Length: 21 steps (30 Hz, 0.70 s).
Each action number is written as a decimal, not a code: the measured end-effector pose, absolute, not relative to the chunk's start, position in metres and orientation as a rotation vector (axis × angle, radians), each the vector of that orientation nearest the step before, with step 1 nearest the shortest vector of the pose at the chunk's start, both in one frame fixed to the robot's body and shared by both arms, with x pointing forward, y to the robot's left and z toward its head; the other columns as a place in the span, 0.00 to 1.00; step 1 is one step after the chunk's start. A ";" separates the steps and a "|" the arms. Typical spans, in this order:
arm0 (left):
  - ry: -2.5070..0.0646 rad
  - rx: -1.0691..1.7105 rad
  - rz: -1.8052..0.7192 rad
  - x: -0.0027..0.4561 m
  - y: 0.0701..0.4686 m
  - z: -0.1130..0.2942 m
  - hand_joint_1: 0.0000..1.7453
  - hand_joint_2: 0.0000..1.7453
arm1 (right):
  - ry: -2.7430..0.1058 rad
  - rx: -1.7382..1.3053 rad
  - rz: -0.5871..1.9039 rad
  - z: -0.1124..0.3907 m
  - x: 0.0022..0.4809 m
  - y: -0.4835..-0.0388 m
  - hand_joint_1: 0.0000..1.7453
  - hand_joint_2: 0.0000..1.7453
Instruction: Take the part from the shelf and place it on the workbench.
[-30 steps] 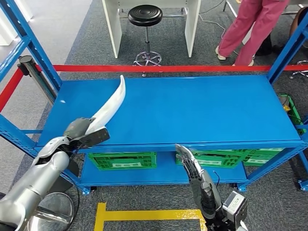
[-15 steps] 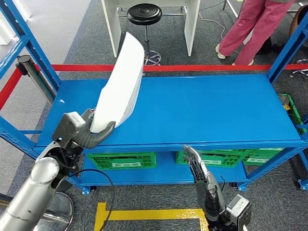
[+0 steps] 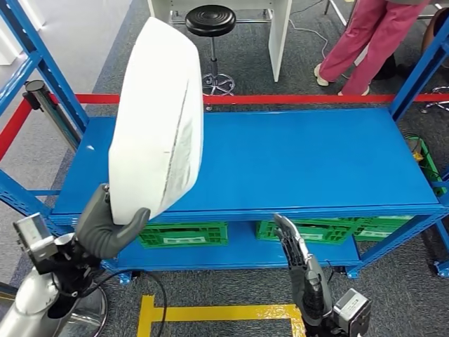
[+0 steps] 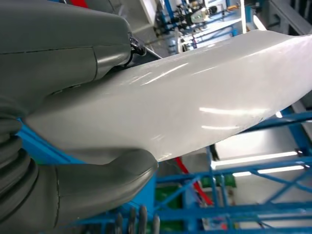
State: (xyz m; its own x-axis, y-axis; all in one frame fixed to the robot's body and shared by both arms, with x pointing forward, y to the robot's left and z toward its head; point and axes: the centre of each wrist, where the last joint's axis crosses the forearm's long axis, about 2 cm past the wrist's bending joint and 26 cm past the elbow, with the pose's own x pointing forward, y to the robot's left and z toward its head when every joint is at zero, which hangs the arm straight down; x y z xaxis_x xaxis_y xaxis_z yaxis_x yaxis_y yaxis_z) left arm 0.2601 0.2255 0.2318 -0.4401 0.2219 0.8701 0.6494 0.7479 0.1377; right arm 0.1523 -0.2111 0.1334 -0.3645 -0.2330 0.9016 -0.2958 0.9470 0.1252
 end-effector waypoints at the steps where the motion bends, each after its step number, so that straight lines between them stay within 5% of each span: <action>1: -2.011 -0.678 -0.568 0.254 0.226 0.229 1.00 1.00 | -1.962 0.377 0.068 0.133 0.152 -0.211 0.00 0.00; 21: -1.926 -0.807 -0.407 0.197 0.233 0.198 1.00 1.00 | -1.934 0.377 0.055 0.129 0.148 -0.213 0.00 0.00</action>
